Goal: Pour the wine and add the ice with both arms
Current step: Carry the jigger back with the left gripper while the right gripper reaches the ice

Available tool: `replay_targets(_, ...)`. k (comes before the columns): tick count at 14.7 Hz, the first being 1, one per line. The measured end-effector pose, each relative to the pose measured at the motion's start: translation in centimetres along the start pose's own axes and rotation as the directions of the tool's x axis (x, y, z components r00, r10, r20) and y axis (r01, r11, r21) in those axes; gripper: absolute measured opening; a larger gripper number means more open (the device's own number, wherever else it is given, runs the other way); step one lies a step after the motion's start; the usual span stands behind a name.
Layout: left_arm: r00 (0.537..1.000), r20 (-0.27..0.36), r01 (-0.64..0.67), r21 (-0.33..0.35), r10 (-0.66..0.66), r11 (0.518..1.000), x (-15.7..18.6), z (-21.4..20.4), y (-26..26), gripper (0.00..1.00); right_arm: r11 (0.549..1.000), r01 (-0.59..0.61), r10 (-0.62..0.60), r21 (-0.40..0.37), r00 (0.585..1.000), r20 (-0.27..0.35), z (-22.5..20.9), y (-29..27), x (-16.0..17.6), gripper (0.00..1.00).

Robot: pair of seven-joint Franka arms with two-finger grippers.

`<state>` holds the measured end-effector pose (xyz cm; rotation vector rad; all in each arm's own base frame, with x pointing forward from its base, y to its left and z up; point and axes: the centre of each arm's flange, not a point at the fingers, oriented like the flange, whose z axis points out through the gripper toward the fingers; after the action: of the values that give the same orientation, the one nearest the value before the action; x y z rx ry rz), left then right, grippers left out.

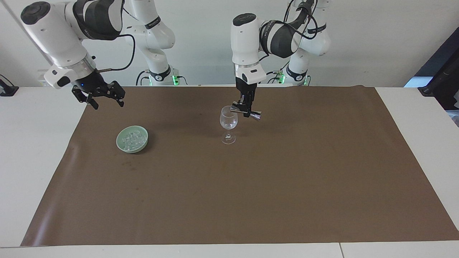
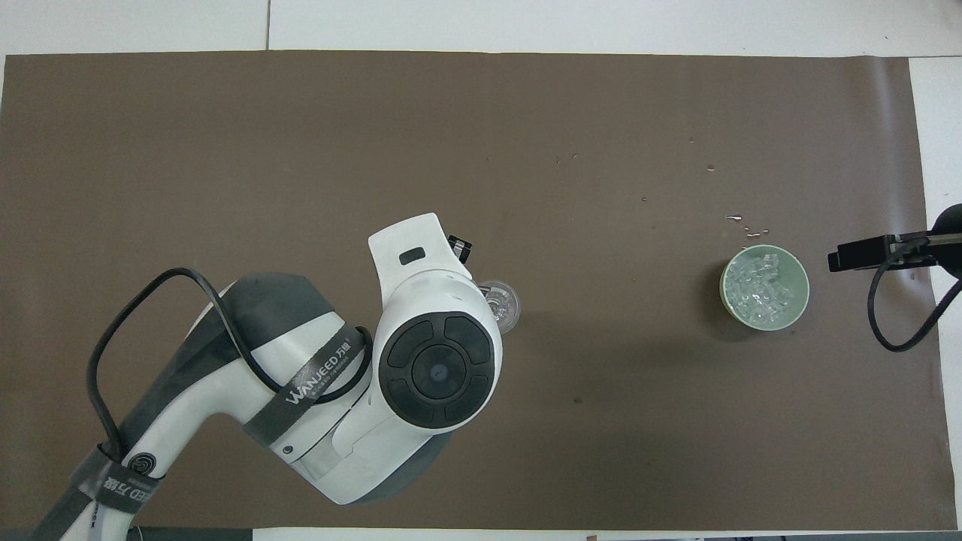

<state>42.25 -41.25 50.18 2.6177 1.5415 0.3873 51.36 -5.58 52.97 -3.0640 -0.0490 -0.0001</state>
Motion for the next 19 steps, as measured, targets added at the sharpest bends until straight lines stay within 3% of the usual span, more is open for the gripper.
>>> replay_targets(3, 1.000, -0.002, 0.013, 0.003, -0.013, 1.000, -0.1, -0.3, 0.0, 0.22, 0.999, 0.050, -0.050, 0.000, 0.999, 0.011, 4.5, 0.5, -0.9, 0.97)
replay_targets(5, 0.999, -0.003, 0.047, 0.009, -0.047, 0.999, 0.0, -0.6, 0.1, 0.22, 0.998, 0.069, -0.069, -0.008, 0.998, -0.013, 7.4, 0.8, -1.0, 0.96)
replay_targets(9, 0.971, 0.127, 0.193, 0.068, -0.201, 0.979, 3.0, -0.9, 1.3, 0.22, 0.997, 0.076, -0.077, -0.018, 0.996, -0.036, 11.5, 0.9, -0.4, 0.96)
replay_targets(13, 0.885, 0.305, 0.317, 0.158, -0.352, 0.935, 10.5, 0.0, 2.5, 0.22, 0.994, 0.104, -0.105, -0.018, 0.994, -0.025, 13.5, -0.2, -0.3, 0.93)
replay_targets(14, 0.853, 0.363, 0.335, 0.171, -0.375, 0.927, 13.4, 0.2, 2.7, 0.22, 0.993, 0.115, -0.115, -0.018, 0.993, -0.021, 13.8, -0.7, -0.4, 0.92)
replay_targets(15, 0.823, 0.414, 0.345, 0.182, -0.390, 0.921, 16.6, 0.4, 2.5, 0.22, 0.992, 0.122, -0.123, -0.019, 0.992, -0.024, 14.1, -1.1, -0.5, 0.85)
replay_targets(19, 0.675, 0.571, 0.426, 0.214, -0.467, 0.879, 27.6, 2.0, -0.3, 0.22, 0.986, 0.163, -0.165, -0.031, 0.985, -0.053, 15.1, -1.1, -0.8, 0.74)
